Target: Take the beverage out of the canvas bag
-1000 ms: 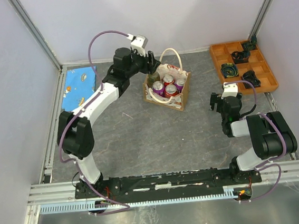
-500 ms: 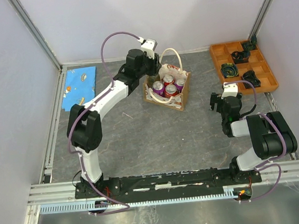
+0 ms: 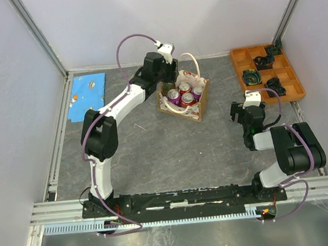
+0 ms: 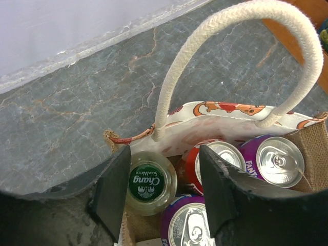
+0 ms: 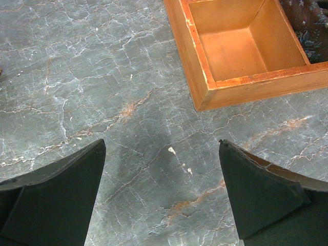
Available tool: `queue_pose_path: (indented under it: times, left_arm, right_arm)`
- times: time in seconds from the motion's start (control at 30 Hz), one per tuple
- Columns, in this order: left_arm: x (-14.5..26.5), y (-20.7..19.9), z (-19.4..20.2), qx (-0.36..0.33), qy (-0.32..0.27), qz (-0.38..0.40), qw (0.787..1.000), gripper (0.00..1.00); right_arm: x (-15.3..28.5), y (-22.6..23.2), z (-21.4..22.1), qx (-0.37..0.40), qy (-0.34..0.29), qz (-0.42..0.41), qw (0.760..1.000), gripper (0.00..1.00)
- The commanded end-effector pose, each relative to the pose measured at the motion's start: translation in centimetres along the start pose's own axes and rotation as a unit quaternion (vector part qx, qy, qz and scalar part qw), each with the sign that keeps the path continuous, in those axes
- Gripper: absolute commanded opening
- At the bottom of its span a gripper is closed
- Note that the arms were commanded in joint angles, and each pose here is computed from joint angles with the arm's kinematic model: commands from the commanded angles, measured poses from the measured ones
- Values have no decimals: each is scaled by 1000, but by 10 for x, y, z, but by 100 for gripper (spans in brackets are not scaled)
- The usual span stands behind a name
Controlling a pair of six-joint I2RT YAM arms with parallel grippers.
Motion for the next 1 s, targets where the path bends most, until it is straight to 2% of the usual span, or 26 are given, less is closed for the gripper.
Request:
queue_pose_path:
  times: [0.0,0.37,0.67,0.97]
  left_arm:
    - [4,2,-10,-2,-19,-22,1000,67]
    - [1,5,2,-3,-9,-25,1000,68]
    - [-1,7,20,0,5,-17,1000,58]
    - [4,-2,8,3,-12,15,1000,58]
  right_arm:
    - [-6,-1,-18,-7,-32,2,999,99]
    - [-6,-1,-18,-6,-32,2,999,99]
    - [-6,-1,-18,-6,-31,2,999,99]
    - [-6,-1,-18,-6,-32,1,999,99]
Point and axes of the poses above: each gripper's point midway between its finger pads, its own x axis back along the fingers, its own y axis along the line the jaws close on, z = x × y, the point moved 9 cm from there along x, back along the fingers, and after that the axes turned 8 degrees about x, right-handed, at the moved point
